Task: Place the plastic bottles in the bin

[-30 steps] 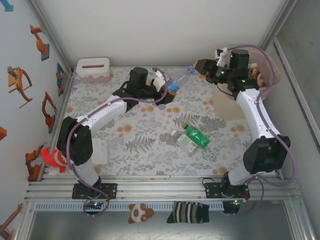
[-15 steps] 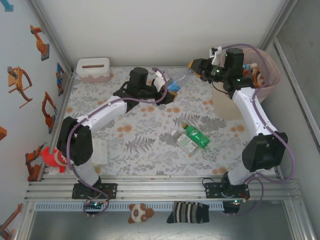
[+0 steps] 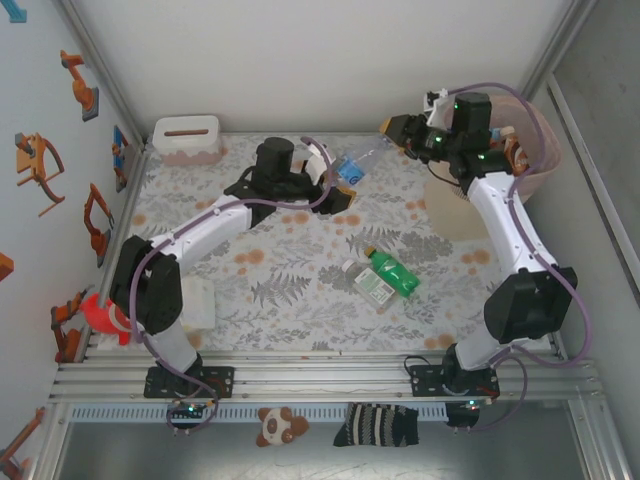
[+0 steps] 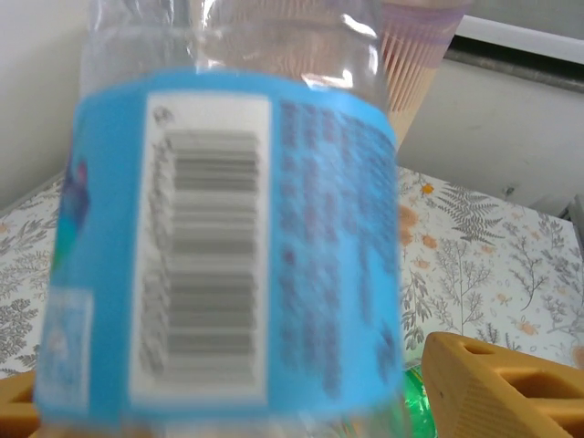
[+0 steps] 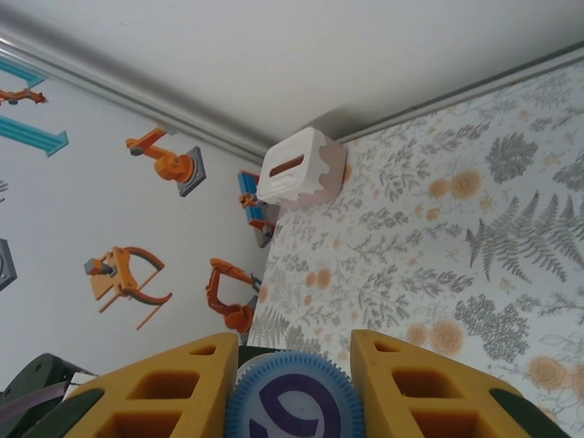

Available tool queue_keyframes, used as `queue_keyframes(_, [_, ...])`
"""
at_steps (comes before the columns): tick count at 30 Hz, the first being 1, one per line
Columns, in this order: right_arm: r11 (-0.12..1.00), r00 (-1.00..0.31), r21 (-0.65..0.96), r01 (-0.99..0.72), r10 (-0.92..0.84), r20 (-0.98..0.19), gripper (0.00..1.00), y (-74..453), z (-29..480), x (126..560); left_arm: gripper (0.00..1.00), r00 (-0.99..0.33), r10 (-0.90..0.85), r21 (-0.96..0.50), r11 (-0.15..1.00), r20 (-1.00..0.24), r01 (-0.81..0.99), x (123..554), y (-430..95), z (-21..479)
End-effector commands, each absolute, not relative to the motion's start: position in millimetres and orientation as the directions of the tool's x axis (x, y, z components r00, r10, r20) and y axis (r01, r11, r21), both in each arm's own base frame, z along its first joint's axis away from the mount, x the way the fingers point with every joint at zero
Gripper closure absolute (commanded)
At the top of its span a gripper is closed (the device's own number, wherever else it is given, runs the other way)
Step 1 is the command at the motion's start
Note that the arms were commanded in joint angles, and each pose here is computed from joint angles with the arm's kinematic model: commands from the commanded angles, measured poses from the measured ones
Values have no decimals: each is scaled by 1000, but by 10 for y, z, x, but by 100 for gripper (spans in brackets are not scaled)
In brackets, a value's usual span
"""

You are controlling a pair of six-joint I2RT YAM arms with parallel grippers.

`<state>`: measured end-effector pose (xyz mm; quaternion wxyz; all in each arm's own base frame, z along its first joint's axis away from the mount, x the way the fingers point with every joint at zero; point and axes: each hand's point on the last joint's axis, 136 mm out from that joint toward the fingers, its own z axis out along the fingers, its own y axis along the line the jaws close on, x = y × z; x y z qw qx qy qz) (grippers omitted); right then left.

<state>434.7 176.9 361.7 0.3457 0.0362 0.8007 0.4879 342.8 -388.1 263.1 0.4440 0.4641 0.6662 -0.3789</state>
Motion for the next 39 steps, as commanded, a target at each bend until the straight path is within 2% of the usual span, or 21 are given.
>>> queue_keyframes(1, [572,-663,756,-318,435,-609,78,1445,4019,4289,26,-125,227,-62,268,-966,961,3353,-3819,2916])
queue_keyframes(8, [642,-548,726,-249,524,-652,79,652,4297,4280,25,-126,223,-63,268,-967,961,3339,-3797,2921])
queue_keyframes(15, [692,-376,707,-147,622,-687,79,-244,4600,4094,25,-129,225,-65,269,-966,961,3332,-3788,2915])
queue_keyframes(22, [690,-275,724,-17,693,-667,79,-937,4542,3971,25,-135,229,-70,272,-964,960,3328,-3776,2899])
queue_keyframes(29, [667,-347,739,92,717,-605,79,-1128,4058,4066,25,-144,232,-78,273,-962,959,3346,-3790,2869])
queue_keyframes(39, [664,-468,718,208,712,-523,79,-1107,3343,4096,26,-149,233,-82,273,-961,959,3362,-3806,2849])
